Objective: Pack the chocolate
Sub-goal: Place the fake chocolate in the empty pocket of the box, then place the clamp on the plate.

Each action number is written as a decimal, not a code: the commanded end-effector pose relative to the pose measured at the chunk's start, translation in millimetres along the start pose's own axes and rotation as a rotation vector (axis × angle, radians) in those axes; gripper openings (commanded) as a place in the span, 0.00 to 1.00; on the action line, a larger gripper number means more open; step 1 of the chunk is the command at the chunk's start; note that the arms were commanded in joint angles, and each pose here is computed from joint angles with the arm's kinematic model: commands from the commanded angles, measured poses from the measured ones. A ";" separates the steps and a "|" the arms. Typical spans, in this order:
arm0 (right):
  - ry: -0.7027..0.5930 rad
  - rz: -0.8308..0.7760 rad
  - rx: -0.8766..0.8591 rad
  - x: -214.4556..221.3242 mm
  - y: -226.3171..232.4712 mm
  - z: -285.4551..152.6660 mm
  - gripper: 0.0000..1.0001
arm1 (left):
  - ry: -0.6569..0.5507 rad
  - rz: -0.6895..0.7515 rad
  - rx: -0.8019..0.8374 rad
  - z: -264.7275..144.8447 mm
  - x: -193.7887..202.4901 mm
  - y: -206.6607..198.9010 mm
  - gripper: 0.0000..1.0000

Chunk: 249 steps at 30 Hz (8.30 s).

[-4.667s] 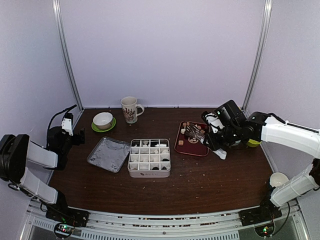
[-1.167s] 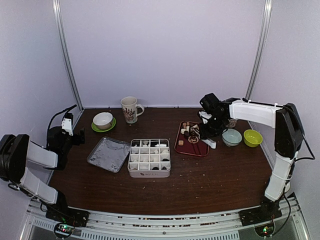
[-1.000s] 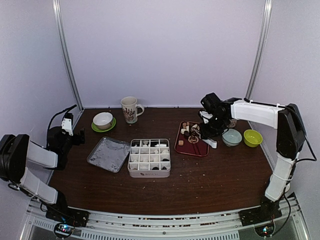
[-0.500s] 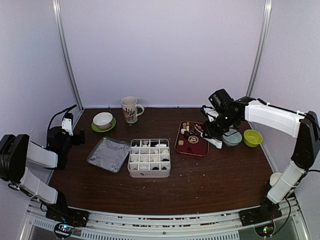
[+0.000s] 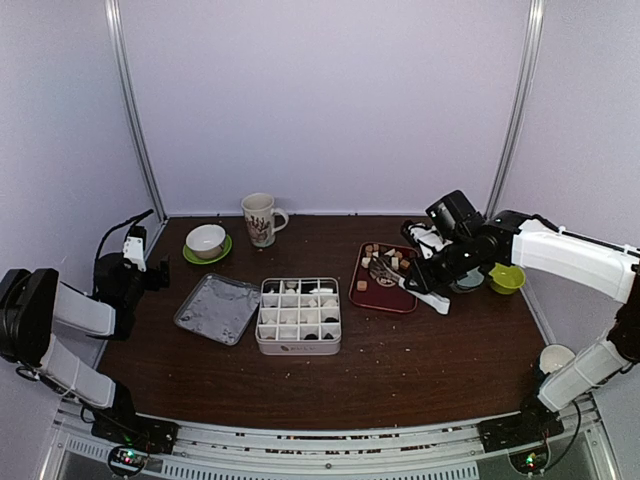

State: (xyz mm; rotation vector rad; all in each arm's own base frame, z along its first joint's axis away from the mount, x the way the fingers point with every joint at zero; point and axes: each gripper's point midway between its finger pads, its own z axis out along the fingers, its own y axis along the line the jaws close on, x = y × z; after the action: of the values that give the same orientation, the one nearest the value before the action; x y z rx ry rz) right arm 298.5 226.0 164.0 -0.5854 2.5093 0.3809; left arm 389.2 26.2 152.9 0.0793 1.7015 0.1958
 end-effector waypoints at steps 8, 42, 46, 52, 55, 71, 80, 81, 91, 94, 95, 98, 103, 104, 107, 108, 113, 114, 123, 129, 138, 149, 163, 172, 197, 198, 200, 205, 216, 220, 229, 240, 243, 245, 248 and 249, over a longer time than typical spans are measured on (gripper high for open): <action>-0.056 -0.144 -0.209 2.6 49.8 1.3 0.24 | -0.033 -0.010 -0.019 2.8 -10.3 5.4 0.98; 0.155 -0.189 -0.556 18.0 154.1 -49.2 0.23 | -0.030 -0.011 -0.022 2.6 -10.1 6.0 0.98; 0.175 -0.118 -0.566 9.2 160.2 -50.7 0.23 | -0.034 -0.010 -0.018 2.7 -10.2 5.0 0.98; 0.215 -0.022 -0.562 -7.5 171.7 -44.1 0.22 | -0.036 -0.010 -0.018 2.6 -10.6 5.3 0.98; 0.293 0.016 -0.566 -13.4 180.2 -32.0 0.22 | -0.039 -0.035 -0.073 -0.3 -9.5 14.6 0.98; 0.398 0.173 -0.487 -14.8 196.9 -7.0 0.21 | -0.095 0.051 0.118 -6.3 -16.0 -18.9 0.98; 0.440 0.161 -0.447 -14.0 195.5 3.2 0.23 | -0.098 0.053 0.122 -7.2 -15.9 -19.7 0.98; 0.442 0.152 -0.443 -14.0 194.8 3.0 0.24 | -0.099 0.053 0.122 -7.1 -16.5 -19.5 0.98; 0.451 0.155 -0.417 -11.7 191.2 8.2 0.30 | -0.101 0.053 0.122 -7.4 -16.7 -19.6 0.98; 0.434 0.158 -0.415 -16.0 191.9 10.0 0.34 | -0.102 0.053 0.121 -7.5 -16.7 -19.5 0.98; 0.434 0.161 -0.415 -16.0 192.1 10.5 0.35 | -0.103 0.053 0.122 -7.4 -17.0 -19.5 0.98; 0.434 0.164 -0.416 -16.4 193.1 11.4 0.36 | -0.102 0.052 0.123 -7.5 -16.6 -19.6 0.98; 0.404 0.166 -0.388 -22.9 187.4 10.7 0.35 | -0.100 0.053 0.124 -6.8 -16.7 -20.1 0.98; 0.392 0.170 -0.379 -25.5 184.3 10.6 0.35 | -0.100 0.053 0.123 -6.7 -16.9 -19.6 0.98; 0.347 0.169 -0.353 -35.4 174.9 11.1 0.34 | -0.100 0.053 0.123 -6.9 -16.6 -19.8 0.98; 0.334 0.165 -0.344 -38.1 171.1 11.3 0.34 | -0.101 0.053 0.122 -7.0 -17.0 -19.5 0.98; 0.292 0.104 -0.305 -42.8 152.9 8.0 0.33 | -0.100 0.053 0.122 -6.9 -16.9 -19.4 0.98; 0.285 0.091 -0.297 -43.5 148.6 5.4 0.32 | -0.100 0.053 0.121 -6.9 -17.0 -19.3 0.98; 0.138 0.044 -0.251 -62.7 98.1 -12.9 0.30 | -0.100 0.053 0.120 -7.0 -16.7 -19.2 0.98; -0.058 -0.063 -0.129 -106.4 69.1 -20.5 0.30 | -0.102 0.052 0.121 -6.9 -17.4 -19.4 0.98; -0.257 0.054 0.109 -110.9 19.5 -19.0 0.25 | -0.100 0.053 0.121 -7.0 -16.7 -19.5 0.98; -0.207 0.056 0.229 -51.0 -14.6 -20.5 0.26 | -0.100 0.053 0.120 -6.8 -16.9 -19.0 0.98; -0.101 0.051 0.329 -18.4 -45.5 42.0 0.27 | -0.100 0.053 0.120 -6.7 -16.9 -19.1 0.98; -0.018 0.083 0.300 -0.8 -55.2 75.2 0.30 | -0.030 -0.016 -0.036 2.2 -9.3 8.3 0.98; 0.016 0.102 0.255 -10.0 -49.6 108.8 0.41 | 0.301 -0.175 -0.058 -12.0 -18.1 18.7 0.98; 0.015 0.099 0.254 -10.9 -49.3 109.2 0.42 | 0.298 -0.197 -0.039 -12.3 -18.3 14.8 0.98; 0.009 0.096 0.253 -13.1 -49.0 109.1 0.43 | 0.310 -0.266 -0.045 -14.6 -15.5 13.6 0.98; -0.031 0.100 0.233 -21.6 -45.9 103.4 0.62 | 0.383 -0.331 -0.005 -13.2 -1.9 2.5 0.98; -0.084 0.082 0.210 -37.4 -41.0 89.3 0.71 | 0.702 -0.378 0.158 -19.2 53.6 -39.3 0.82; -0.127 0.070 0.202 -47.7 -38.6 80.2 0.71 | 0.802 -0.343 0.201 -20.6 70.8 -54.2 0.72; -0.255 0.029 0.119 -67.7 -22.9 46.8 0.69 | 0.998 -0.171 0.219 -19.5 100.8 -83.4 0.56; -0.353 0.011 0.030 -71.8 -8.0 23.6 0.69 | 1.140 -0.139 0.236 -18.4 116.2 -90.0 0.41; -0.374 0.006 0.023 -72.8 -6.8 17.4 0.69 | 1.189 -0.132 0.233 -21.8 120.2 -90.5 0.36; -0.380 0.004 0.021 -72.6 -6.5 14.5 0.69 | 1.227 -0.125 0.226 -24.8 124.0 -89.2 0.30; -0.391 -0.002 0.019 -73.3 -5.9 9.9 0.69 | 1.272 -0.114 0.223 -27.4 127.6 -88.6 0.22; -0.393 -0.003 0.018 -73.3 -5.6 8.7 0.69 | 1.281 -0.111 0.225 -27.7 128.1 -88.9 0.17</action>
State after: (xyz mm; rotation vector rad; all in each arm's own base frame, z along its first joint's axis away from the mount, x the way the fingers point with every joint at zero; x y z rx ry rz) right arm 362.2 248.5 179.7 -0.4458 2.1937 0.4050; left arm 358.8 -43.4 18.9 -0.0034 2.9148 -0.0967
